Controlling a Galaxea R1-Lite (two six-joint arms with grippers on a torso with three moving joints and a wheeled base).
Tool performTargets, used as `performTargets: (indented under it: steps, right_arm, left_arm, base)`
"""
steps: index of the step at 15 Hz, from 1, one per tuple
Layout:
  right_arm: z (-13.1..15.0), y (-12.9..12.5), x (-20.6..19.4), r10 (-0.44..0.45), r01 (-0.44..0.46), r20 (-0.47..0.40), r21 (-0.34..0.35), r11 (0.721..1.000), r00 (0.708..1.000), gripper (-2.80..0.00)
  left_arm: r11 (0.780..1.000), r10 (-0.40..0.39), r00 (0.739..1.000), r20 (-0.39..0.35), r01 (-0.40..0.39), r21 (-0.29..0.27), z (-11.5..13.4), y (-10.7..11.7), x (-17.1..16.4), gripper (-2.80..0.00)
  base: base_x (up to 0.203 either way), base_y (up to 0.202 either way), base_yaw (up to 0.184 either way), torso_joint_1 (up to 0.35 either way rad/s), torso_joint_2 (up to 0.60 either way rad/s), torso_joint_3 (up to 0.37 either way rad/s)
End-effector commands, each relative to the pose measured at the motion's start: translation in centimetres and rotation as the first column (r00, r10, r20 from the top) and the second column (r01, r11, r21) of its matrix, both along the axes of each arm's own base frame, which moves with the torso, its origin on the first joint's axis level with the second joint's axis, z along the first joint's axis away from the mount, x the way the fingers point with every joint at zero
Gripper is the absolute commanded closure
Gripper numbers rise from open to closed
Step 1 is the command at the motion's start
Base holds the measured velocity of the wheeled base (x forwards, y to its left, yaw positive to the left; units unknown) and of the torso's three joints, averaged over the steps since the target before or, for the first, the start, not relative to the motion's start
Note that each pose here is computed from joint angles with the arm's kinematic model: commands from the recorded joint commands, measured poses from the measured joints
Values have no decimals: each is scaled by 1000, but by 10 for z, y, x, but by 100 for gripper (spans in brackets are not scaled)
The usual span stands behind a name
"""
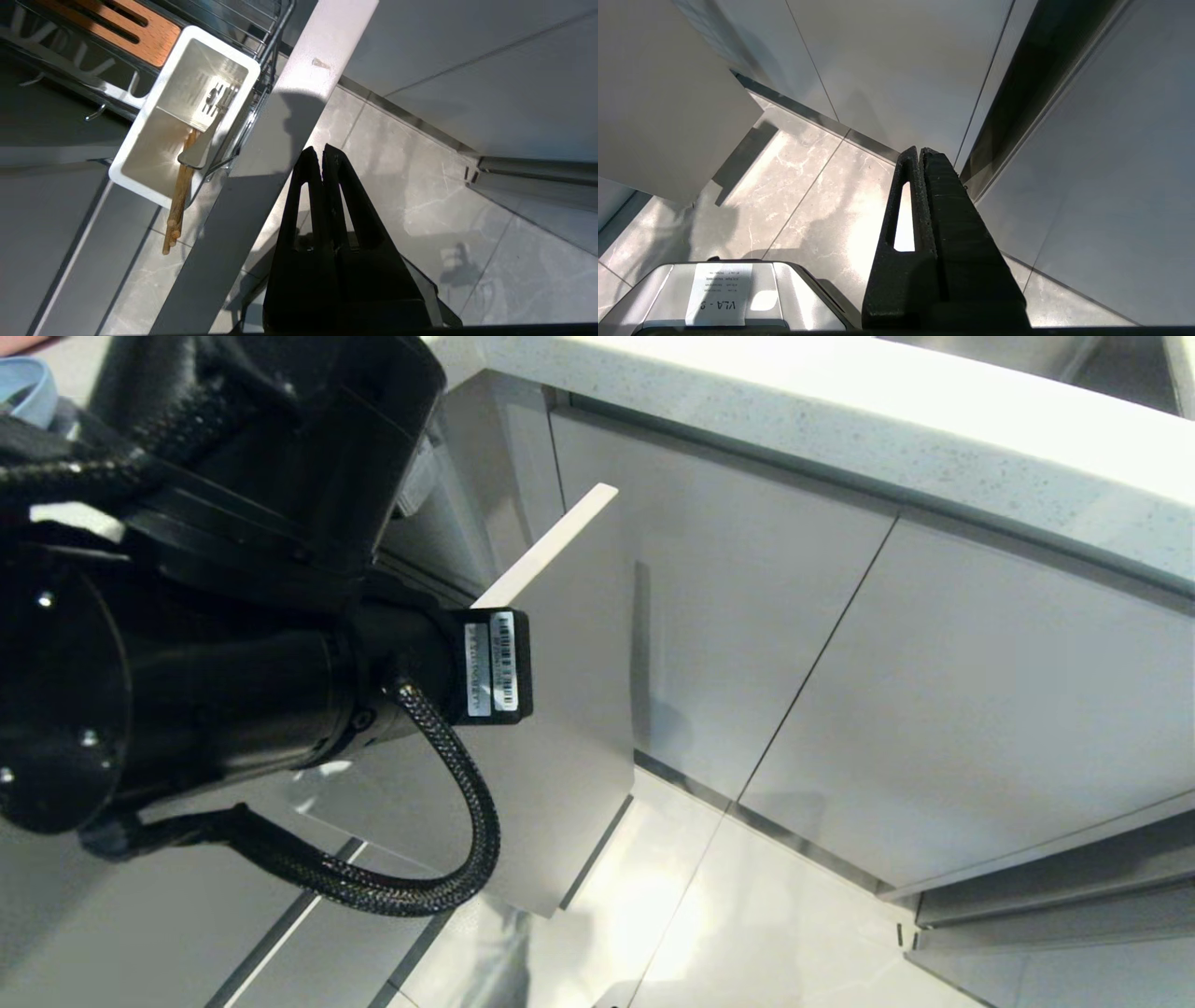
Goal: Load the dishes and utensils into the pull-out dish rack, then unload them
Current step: Close the cupboard
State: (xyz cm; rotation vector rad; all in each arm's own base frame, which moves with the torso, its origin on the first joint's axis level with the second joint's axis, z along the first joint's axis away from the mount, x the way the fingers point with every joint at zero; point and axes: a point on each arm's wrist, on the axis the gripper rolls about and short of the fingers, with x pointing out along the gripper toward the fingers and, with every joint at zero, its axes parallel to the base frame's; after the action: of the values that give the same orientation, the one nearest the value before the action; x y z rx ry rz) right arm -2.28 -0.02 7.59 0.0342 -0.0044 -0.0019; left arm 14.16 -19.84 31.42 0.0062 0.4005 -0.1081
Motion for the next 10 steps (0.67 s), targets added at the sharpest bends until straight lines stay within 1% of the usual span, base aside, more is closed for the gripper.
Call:
performTargets:
  steps: [1, 2, 5, 6, 8, 9, 10]
  right_arm:
    - [0, 0, 0, -1, 1, 3, 1, 1000, 1000, 0]
    - [0, 0, 0, 0, 0, 3, 1, 1000, 1000, 0]
    - [0, 0, 0, -1, 1, 3, 0, 1000, 1000, 0]
    - [0, 0, 0, -1, 1, 3, 0, 1000, 1000, 0]
    - [0, 0, 0, -1, 1, 3, 1, 1000, 1000, 0]
    - [0, 0, 0, -1, 1, 2, 1, 1000, 1000, 0]
    - [0, 0, 0, 0, 0, 3, 1, 1000, 1000, 0]
  left_arm:
    - [999, 42, 999, 21, -41, -24, 8, 12, 2, 0]
    - [997, 66, 997, 34, -65, -33, 13, 19, 3, 0]
    - [988, 156, 986, 59, -155, -24, 19, 38, 15, 0]
    - [981, 195, 979, 66, -194, -19, 21, 45, 21, 0]
    - [958, 287, 953, 93, -287, -15, 25, 62, 35, 0]
    - [952, 306, 946, 107, -306, -16, 26, 66, 39, 0]
    - [951, 307, 945, 110, -308, -14, 26, 66, 40, 0]
  base:
    - [0, 0, 0, 0, 0, 0]
    - [0, 0, 0, 0, 0, 0]
    - [0, 0, 0, 0, 0, 0]
    - [0, 0, 0, 0, 0, 0]
    - [0, 0, 0, 0, 0, 0]
    - [0, 0, 0, 0, 0, 0]
    - [0, 0, 0, 0, 0, 0]
